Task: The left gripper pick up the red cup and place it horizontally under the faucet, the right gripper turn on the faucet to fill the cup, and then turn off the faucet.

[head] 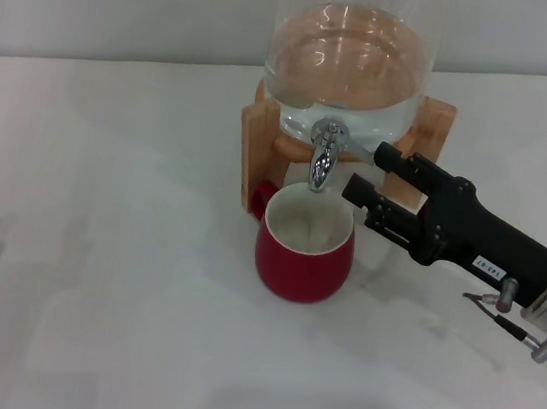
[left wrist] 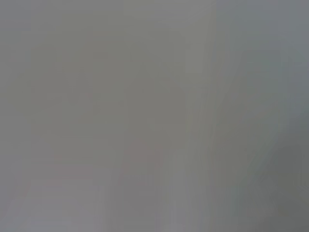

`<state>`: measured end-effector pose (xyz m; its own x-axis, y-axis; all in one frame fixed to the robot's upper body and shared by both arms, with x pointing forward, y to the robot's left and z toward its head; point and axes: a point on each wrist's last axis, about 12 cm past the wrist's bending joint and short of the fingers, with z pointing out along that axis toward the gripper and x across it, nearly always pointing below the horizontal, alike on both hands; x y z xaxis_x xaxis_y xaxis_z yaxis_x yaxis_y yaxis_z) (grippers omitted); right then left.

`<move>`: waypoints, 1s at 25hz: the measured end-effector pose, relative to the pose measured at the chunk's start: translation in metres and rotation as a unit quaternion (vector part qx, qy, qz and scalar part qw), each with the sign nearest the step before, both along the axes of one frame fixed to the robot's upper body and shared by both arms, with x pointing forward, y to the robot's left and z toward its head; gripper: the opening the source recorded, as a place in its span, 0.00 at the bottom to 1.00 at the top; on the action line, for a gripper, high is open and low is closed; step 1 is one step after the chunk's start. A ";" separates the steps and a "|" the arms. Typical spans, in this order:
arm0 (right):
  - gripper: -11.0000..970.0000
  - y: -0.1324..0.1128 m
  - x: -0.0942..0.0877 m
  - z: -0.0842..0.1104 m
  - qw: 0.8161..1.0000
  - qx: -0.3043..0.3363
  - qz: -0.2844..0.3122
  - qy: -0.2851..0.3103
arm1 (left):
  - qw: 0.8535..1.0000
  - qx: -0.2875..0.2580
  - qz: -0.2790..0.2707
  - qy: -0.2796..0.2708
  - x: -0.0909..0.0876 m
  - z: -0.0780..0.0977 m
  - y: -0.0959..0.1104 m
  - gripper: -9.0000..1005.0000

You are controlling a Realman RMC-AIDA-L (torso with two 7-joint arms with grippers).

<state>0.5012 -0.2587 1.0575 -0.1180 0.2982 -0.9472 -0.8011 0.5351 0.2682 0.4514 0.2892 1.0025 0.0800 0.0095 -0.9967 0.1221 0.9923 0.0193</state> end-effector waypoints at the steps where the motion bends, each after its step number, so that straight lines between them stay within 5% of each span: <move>1: 0.73 0.000 0.000 0.000 1.000 0.000 0.001 0.000 | 1.000 0.000 0.000 0.000 0.000 0.000 0.000 0.88; 25: 0.72 -0.001 0.002 0.004 1.000 0.005 -0.003 -0.013 | 1.000 0.001 -0.003 -0.002 0.001 0.001 0.000 0.88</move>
